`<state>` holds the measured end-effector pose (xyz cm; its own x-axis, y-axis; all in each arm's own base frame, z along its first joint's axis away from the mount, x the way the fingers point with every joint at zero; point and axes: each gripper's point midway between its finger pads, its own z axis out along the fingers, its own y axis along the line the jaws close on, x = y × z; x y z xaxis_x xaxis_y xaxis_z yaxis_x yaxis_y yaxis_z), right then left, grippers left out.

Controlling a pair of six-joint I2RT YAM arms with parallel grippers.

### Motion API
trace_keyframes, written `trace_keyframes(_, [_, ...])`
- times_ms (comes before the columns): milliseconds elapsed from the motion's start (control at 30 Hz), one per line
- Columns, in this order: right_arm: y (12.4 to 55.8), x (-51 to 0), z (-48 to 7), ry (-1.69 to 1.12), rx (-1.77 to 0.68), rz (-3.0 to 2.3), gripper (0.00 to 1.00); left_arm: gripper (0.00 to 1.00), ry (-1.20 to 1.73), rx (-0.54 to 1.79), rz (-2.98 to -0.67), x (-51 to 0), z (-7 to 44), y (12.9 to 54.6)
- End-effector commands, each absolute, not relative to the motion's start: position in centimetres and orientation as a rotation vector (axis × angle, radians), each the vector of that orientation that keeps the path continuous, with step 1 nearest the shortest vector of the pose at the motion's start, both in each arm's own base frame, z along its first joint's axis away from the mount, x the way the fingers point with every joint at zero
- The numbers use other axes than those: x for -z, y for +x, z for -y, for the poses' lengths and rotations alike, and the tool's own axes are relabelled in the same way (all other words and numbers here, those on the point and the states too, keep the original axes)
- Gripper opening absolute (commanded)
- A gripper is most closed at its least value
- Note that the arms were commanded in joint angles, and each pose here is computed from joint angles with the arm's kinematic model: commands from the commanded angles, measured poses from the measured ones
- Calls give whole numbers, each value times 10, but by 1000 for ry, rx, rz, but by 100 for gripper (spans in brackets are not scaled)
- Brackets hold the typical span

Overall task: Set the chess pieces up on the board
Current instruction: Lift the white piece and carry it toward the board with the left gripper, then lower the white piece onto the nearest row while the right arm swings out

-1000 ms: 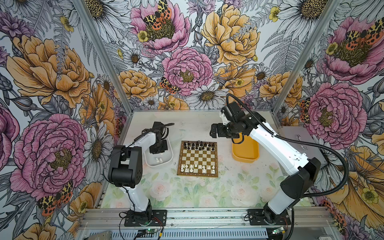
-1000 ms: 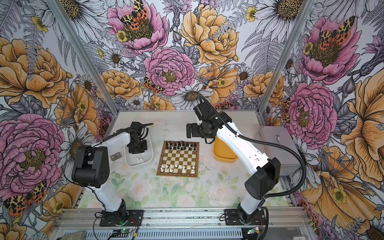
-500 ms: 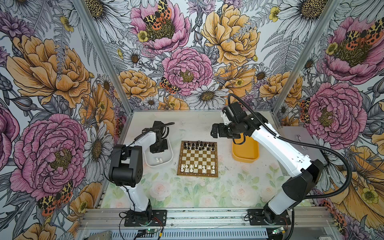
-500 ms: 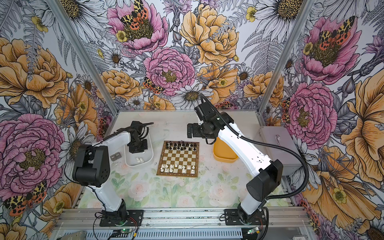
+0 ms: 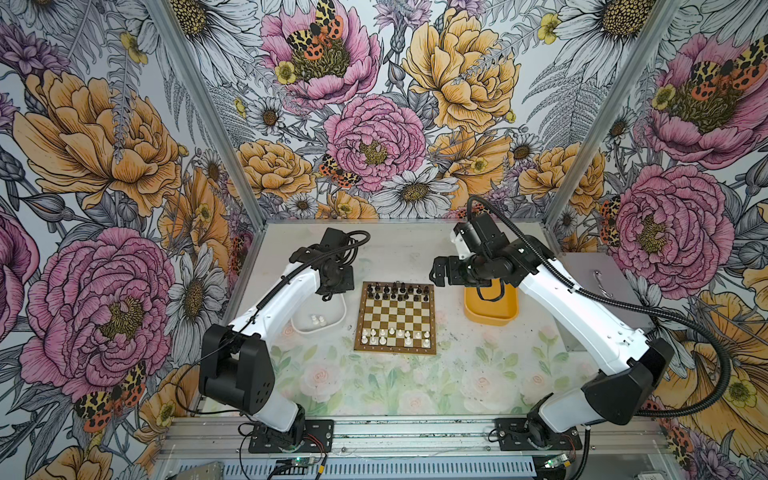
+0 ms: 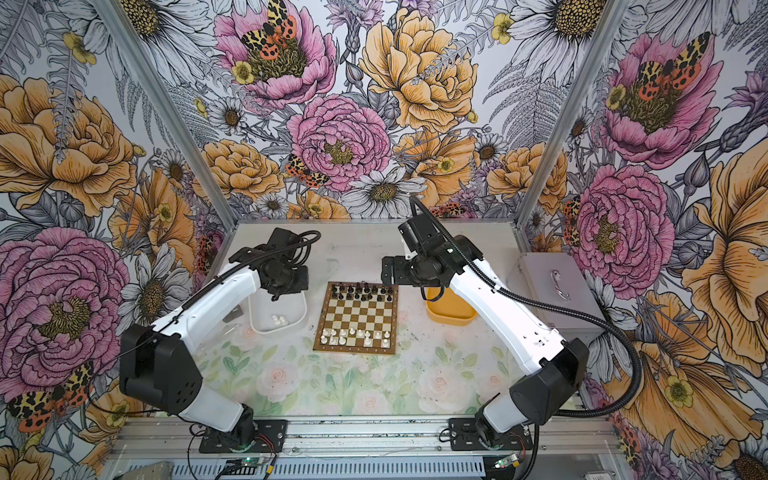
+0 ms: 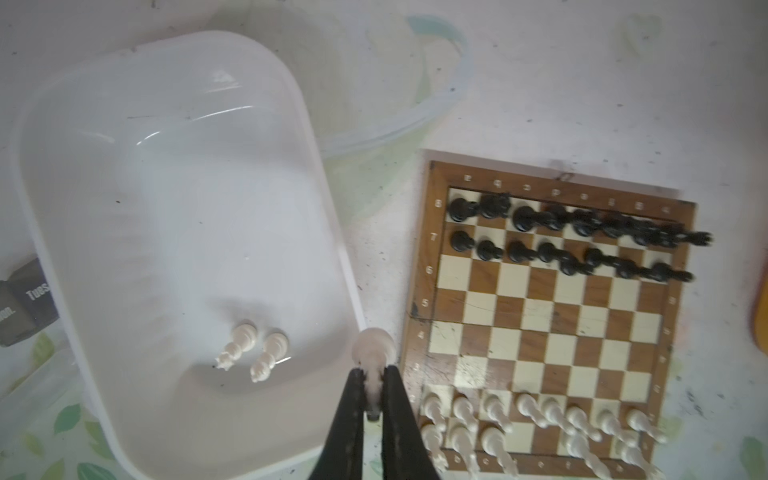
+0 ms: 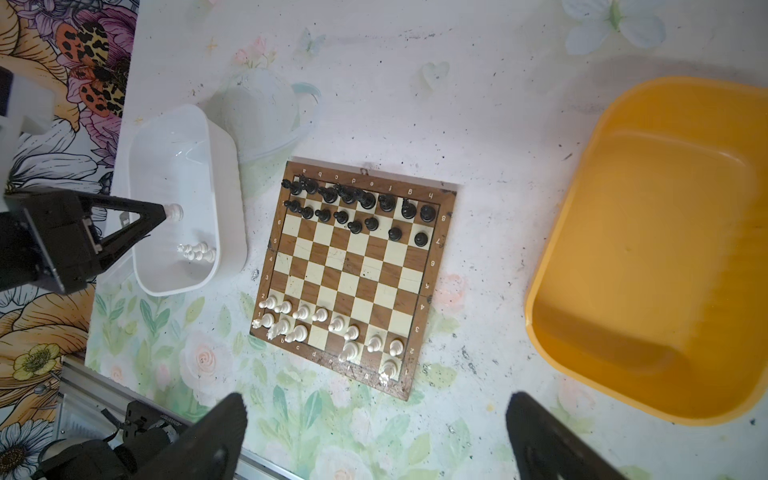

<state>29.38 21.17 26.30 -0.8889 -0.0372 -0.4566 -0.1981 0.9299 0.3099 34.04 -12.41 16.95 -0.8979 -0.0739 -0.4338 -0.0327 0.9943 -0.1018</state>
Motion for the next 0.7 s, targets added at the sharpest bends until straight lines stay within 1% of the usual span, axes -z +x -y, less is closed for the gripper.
trace_keyframes(0, [273, -274, -198, -166, -496, -2594, 100, 4, -113, 150, -2710, -175, 150, 305])
trace_keyframes(233, [228, -267, -171, -133, -530, -2580, 100, 5, -25, 223, -2724, -166, 223, 237])
trace_keyframes(367, [210, -267, -158, -119, -538, -2571, 100, 4, 42, 193, -2726, -155, 255, 213])
trace_keyframes(467, [200, -268, -151, -112, -542, -2565, 100, 5, 82, 173, -2727, -147, 272, 202])
trace_keyframes(667, [187, -272, -139, -92, -531, -2550, 100, 5, 182, 104, -2744, -125, 299, 196])
